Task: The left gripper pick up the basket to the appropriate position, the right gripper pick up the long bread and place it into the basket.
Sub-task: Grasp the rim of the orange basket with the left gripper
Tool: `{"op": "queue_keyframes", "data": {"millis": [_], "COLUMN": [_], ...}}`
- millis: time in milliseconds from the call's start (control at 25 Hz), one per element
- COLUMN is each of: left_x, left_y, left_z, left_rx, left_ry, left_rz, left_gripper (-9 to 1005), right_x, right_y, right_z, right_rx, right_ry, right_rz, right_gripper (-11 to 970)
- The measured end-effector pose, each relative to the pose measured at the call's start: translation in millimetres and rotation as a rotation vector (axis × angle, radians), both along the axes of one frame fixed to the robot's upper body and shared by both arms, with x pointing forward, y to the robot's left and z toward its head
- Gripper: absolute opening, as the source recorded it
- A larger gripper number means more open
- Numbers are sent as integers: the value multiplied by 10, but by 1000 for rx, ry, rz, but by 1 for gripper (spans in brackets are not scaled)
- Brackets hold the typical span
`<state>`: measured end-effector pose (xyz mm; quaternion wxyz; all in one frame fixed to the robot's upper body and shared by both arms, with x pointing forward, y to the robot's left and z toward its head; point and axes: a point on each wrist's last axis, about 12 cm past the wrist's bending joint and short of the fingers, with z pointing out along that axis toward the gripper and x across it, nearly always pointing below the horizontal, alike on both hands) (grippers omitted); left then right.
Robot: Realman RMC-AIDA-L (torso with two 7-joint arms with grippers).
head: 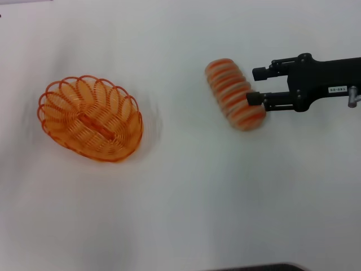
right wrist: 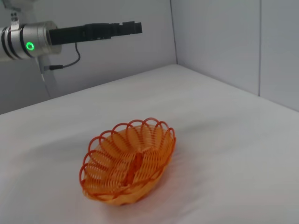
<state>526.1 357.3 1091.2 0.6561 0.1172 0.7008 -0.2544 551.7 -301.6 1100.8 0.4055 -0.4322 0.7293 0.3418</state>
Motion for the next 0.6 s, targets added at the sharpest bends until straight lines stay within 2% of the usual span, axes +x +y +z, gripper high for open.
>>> {"op": "queue_keyframes", "data": {"millis": [160, 320, 440, 600], "left_x": [-37, -61, -48, 12], "left_y": [-85, -174, -251, -293], "left_z": [-121, -226, -267, -253], "left_rx": [-57, -84, -77, -129], "left_ry": [-111, -171, -189, -172], "left_rz": [118, 192, 208, 202], "left_gripper": [817, 814, 813, 814], "right_x": [18, 40, 53, 55], "right_y": [51, 137, 180, 223], "right_z": [-23, -50, -66, -92], "right_rx": [13, 43, 59, 68], "right_ry": [-16, -43, -52, -54], "right_rz": [-20, -42, -57, -53], "right_gripper": [639, 639, 639, 639]}}
